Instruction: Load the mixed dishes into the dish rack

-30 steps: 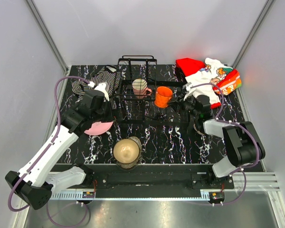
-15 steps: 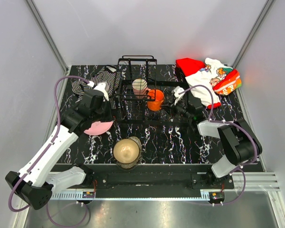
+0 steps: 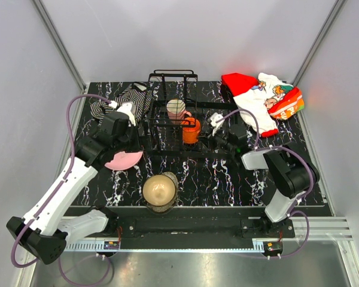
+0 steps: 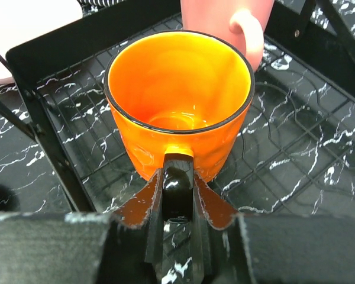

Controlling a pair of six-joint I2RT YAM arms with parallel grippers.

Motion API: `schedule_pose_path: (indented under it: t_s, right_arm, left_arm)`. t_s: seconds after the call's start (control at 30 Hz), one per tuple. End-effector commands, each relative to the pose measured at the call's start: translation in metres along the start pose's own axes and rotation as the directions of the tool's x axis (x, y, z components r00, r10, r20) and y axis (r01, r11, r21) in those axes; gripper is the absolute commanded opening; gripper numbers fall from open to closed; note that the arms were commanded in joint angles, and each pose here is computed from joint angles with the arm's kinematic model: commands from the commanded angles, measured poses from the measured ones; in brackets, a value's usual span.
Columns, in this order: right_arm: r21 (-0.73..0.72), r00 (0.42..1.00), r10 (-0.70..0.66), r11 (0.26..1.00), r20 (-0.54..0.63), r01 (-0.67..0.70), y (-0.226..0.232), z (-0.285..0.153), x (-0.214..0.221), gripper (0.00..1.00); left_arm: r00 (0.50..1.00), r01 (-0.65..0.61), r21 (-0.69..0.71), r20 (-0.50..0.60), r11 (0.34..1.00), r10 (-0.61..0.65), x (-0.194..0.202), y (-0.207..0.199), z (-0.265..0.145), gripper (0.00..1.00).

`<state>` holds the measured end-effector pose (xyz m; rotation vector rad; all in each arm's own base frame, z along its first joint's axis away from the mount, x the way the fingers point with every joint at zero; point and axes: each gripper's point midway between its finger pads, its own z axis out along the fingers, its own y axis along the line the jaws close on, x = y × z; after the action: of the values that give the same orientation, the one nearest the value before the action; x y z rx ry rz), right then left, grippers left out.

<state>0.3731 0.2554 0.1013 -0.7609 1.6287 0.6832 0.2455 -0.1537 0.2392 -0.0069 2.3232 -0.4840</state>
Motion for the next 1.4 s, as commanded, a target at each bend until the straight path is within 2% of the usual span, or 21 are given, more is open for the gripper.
schedule_pose_path:
  t_s: [0.0, 0.9, 1.37]
  right_arm:
    - [0.017, 0.96, -0.153, 0.988, 0.235, 0.154, -0.004, 0.015, -0.077, 0.0]
    - [-0.088, 0.927, -0.15, 0.978, 0.343, 0.191, 0.015, 0.052, -0.07, 0.0]
    - [-0.173, 0.931, -0.118, 0.967, 0.346, 0.187, 0.026, 0.066, -0.063, 0.0]
  left_arm:
    - [0.998, -0.013, 0.022, 0.067, 1.0, 0.012, -0.022, -0.006, -0.009, 0.99]
    - [0.999, -0.004, -0.001, 0.044, 1.0, 0.004, -0.024, 0.003, -0.001, 0.99]
    - [0.999, 0.01, -0.018, 0.042, 1.0, -0.009, -0.025, 0.01, 0.001, 0.99]
